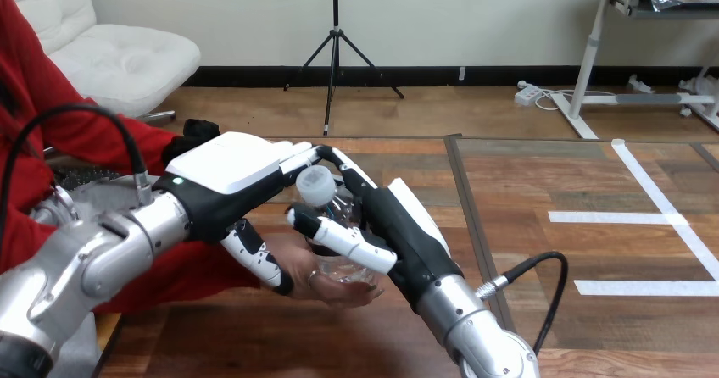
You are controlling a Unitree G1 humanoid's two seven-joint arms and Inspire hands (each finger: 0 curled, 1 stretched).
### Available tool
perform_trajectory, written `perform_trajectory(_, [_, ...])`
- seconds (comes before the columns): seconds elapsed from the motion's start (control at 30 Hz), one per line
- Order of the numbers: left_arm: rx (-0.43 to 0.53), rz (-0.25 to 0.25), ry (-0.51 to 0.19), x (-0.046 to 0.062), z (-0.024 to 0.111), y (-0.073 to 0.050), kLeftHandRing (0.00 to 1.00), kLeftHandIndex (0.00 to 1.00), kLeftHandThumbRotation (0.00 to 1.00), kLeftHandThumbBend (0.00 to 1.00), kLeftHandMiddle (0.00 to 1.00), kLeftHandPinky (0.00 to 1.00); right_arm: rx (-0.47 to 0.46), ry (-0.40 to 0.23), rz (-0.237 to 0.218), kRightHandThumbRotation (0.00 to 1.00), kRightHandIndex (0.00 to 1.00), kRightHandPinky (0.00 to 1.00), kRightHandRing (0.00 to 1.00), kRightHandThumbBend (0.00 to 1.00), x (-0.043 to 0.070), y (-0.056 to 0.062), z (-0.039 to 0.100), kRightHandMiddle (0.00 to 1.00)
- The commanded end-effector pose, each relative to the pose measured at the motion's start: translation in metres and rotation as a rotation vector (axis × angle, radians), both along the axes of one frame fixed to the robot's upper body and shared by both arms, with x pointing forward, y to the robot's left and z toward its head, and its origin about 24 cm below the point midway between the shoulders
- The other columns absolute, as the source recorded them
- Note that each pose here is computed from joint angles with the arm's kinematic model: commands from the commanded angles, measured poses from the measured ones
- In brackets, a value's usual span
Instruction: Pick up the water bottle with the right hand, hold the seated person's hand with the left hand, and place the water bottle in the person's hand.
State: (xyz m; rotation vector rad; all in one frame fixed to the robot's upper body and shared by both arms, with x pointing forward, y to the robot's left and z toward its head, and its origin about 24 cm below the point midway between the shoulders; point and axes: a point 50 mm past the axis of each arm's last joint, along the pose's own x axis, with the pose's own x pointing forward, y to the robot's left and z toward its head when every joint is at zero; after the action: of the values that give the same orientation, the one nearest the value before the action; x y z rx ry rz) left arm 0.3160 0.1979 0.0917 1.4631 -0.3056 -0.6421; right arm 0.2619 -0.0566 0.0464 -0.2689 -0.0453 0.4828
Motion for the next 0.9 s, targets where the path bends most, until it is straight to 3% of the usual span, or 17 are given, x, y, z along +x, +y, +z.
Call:
perform_trajectory(0.0, [-0.095, 0.009, -0.109, 0.001, 0.018, -0.002, 0.99, 1.0, 0.38, 1.0, 1.0, 0.89, 0.008, -0.015, 0.023, 0.79, 1.0, 0.85, 0.91, 1.0, -0.001, 0.001, 0.001, 0.94])
perform_trajectory(0.43, [-0.149, 0.023, -0.125, -0.005, 0.012, -0.002, 1.0, 1.0, 0.42, 1.0, 1.0, 0.91, 0.019, -0.019, 0.01, 0.8, 1.0, 0.86, 0.94, 1.0, -0.002, -0.016, 0.001, 0.96])
perform_trajectory(0.87, [-0.191, 0.036, -0.132, -0.01, 0.003, -0.003, 1.0, 1.0, 0.48, 1.0, 1.0, 0.93, 0.033, -0.057, -0.05, 0.79, 1.0, 0.87, 0.93, 1.0, 0.001, -0.039, 0.002, 0.95])
